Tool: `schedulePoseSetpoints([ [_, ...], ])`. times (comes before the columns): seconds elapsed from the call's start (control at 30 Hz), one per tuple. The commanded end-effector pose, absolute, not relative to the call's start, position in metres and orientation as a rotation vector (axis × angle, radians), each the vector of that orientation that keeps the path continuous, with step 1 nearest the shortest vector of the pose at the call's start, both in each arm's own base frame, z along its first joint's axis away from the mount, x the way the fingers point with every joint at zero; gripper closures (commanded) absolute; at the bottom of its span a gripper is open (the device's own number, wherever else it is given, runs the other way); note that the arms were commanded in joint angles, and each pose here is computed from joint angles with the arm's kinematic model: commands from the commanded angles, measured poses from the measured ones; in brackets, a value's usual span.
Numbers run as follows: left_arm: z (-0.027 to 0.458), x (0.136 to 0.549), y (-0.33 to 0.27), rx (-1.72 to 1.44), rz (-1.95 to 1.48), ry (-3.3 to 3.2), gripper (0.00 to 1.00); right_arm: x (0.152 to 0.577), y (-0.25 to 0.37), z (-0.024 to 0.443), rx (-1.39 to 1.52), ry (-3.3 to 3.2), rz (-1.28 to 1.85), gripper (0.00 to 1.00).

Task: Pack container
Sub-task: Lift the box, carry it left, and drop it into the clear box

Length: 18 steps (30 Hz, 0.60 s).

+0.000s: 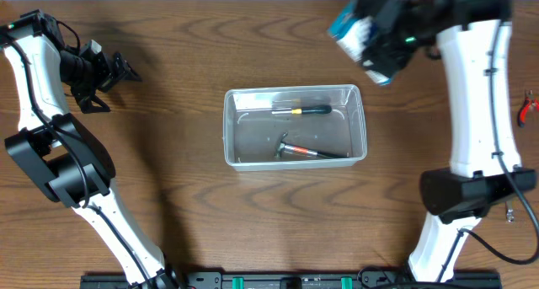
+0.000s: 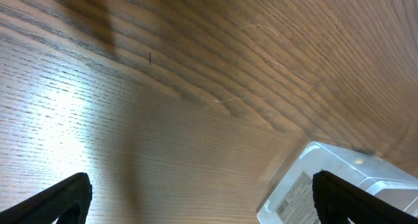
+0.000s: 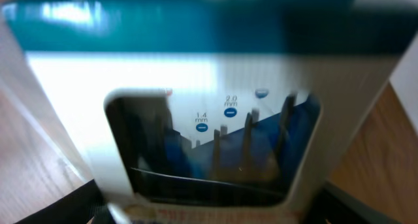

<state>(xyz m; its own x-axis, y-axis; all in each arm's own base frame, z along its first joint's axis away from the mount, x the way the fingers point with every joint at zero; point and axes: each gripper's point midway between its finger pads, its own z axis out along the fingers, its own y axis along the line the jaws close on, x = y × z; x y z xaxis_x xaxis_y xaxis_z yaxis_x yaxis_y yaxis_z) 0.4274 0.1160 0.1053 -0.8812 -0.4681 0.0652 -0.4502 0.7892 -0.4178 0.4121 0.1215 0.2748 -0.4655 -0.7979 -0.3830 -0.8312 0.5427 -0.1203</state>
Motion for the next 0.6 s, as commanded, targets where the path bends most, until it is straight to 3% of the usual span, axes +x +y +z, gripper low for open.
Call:
schedulePoseSetpoints([
  [0.0, 0.121, 0.430, 0.120, -0.736, -0.640, 2.898, 0.02, 0.397, 0.163, 0.270, -1.561, 2.260, 0.149, 0.18],
  [0.23, 0.121, 0.430, 0.120, -0.736, -0.640, 2.898, 0.02, 0.369, 0.211, 0.252, -1.769, 2.178, 0.199, 0.16],
  [0.57, 0.121, 0.430, 0.120, -0.736, -0.641, 2.898, 0.02, 0.361, 0.222, 0.203, -1.827, 2.257, 0.252, 0.20],
])
